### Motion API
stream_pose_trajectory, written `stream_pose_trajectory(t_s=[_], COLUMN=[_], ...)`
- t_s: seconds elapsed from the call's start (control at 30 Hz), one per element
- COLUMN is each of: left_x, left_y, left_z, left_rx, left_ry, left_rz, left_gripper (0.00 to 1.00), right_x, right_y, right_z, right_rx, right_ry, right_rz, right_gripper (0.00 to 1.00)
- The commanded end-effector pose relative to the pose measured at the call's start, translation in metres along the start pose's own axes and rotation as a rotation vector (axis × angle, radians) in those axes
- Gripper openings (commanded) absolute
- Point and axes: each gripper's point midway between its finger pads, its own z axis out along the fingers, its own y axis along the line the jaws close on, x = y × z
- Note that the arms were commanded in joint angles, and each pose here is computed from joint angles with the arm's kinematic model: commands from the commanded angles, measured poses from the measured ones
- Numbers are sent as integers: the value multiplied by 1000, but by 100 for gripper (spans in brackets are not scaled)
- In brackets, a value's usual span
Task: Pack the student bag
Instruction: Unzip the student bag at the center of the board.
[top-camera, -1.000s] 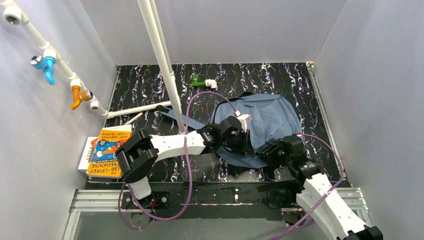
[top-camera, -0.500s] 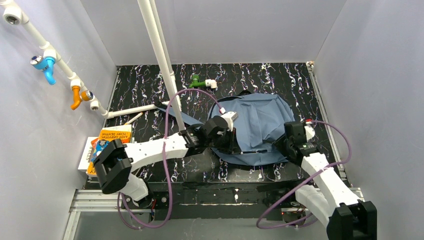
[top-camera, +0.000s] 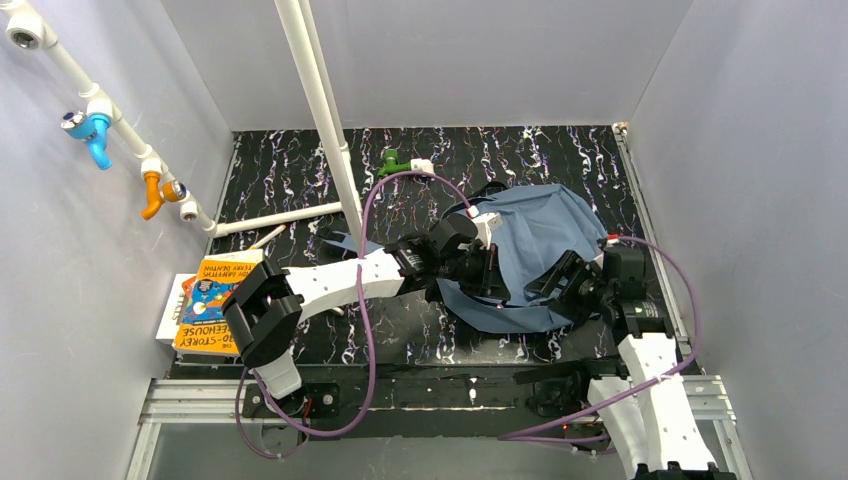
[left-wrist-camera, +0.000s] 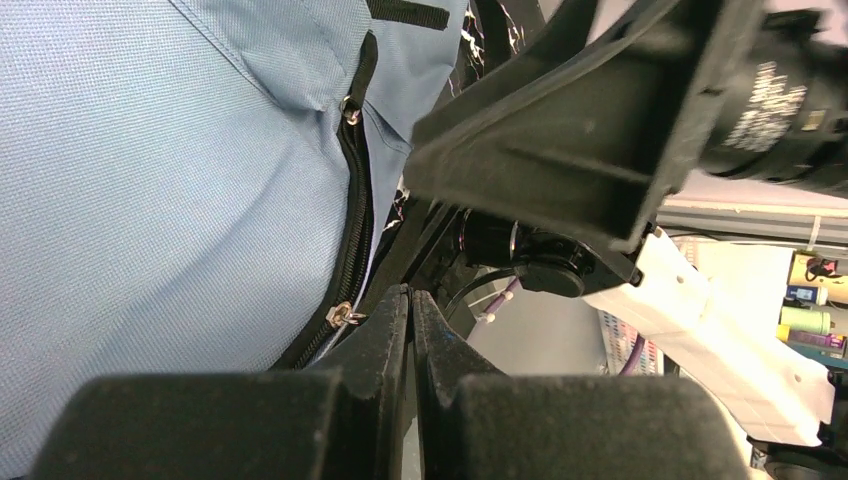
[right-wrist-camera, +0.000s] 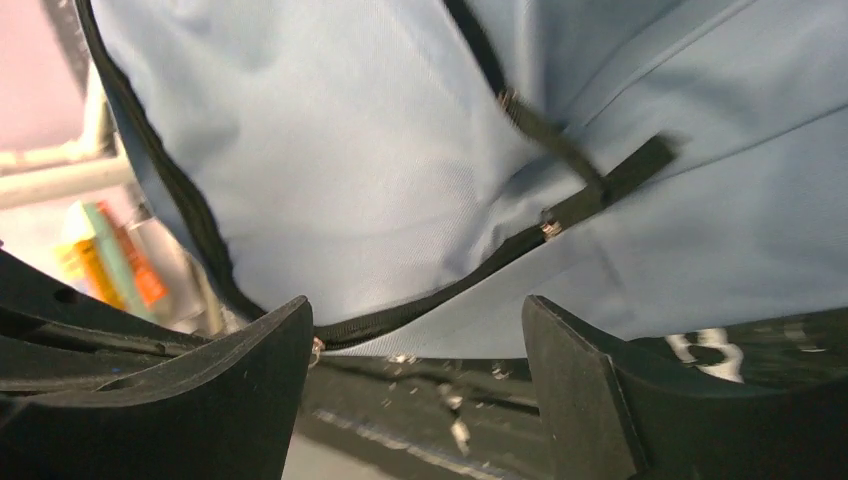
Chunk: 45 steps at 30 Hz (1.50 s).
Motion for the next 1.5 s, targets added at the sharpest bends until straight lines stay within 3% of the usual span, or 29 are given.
stream_pose_trajectory(t_s=[0.0,0.63,0.83,0.93,1.07,1.17,1.3,1.4,1.47], left_x=[-17,-32,-33,-34,-38,-46,-57,-59,-55], left_y=[-36,-74,-79,-72,-44,-14,22,30,18], left_z=[-12,-14,-21,-30,-54,-84,-120,-121,-109], left_rx=[99,166,174,140,47,-34,-107,-95,-3], left_ry=[-35,-66,-77,-104,-154,-212,-295,-280,-231], left_rz=[23,60,76,93,91,78,47,24,9], left_gripper=[0,0,0,0,0,0,0,0,0], right_x=[39,27,0,-17,-35,-52,-100,-120,-128], right_y=[25,34,36,39,32,3,-28,-32,-30], right_z=[4,16,24,26,28,21,-4,-12,-17], right_rx=[-191,-256,-230,-227,-135,95,310,371,393], right_ry=[187,133,34,-22,-63,-109,-265,-309,-295], right_rz=[207,445,452,407,284,158,50,-22,-94], right_gripper=[84,75,23,1,1,1,1,1,1])
